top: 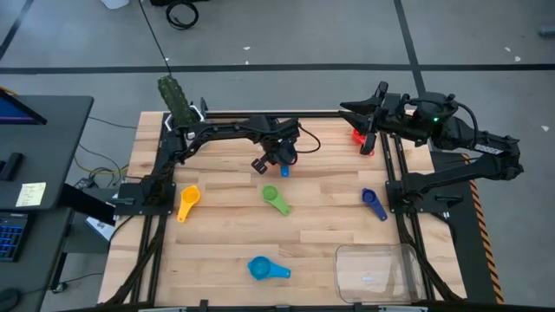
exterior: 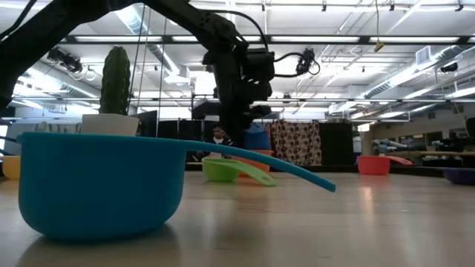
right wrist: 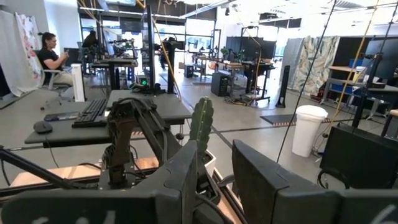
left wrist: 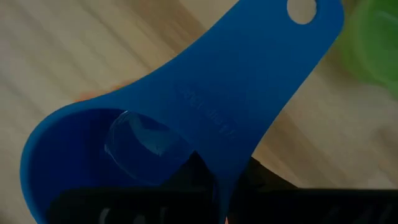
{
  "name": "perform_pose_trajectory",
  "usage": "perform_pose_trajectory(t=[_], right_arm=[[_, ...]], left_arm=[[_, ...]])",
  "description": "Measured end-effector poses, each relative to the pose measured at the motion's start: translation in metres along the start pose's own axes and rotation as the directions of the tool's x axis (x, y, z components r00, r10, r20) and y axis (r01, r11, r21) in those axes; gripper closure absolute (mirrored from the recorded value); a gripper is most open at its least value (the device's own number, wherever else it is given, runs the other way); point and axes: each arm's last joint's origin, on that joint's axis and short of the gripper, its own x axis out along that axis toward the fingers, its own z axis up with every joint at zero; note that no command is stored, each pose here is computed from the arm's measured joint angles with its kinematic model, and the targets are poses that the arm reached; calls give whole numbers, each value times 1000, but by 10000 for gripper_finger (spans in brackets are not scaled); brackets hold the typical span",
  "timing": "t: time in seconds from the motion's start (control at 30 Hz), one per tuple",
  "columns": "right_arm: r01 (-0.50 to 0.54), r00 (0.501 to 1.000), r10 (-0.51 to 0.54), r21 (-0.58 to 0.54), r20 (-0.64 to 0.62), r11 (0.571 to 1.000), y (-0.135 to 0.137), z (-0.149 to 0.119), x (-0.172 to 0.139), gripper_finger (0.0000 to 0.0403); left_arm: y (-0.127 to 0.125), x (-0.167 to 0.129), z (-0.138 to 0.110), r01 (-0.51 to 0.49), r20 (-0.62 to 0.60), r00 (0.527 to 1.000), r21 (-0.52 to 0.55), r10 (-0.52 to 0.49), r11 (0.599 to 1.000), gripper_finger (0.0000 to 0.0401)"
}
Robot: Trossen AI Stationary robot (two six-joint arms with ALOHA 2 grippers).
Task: Nest measuring cups in basket
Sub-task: Stack the dark blue measuring cup on top of the orange measuring cup
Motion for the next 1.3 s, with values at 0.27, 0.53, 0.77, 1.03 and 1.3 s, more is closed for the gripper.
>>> perform_pose_trajectory(t=[0.27,0.53,0.77,1.03,1.3], right_arm=[[1,1000,-1,-6,1,1000,0,0,0,296],[2,1000,-2,-21,1,1000,0,0,0,296],[3,1000,-3,-33,1,999,0,0,0,296],[3,1000,-3,-33,0,999,0,0,0,296],[7,1000,-7,-33,0,999,0,0,0,296]], left_arm=[[0,1,3,-10,-5,1000,-24,10,1000,338],[0,-2,7,-68,-52,997,-122,62,990,303],[-2,-2,11,-90,-87,993,-121,80,989,302],[-1,-2,14,-213,-216,960,-142,179,967,301],[-3,-2,13,-182,-212,966,-144,149,973,306]])
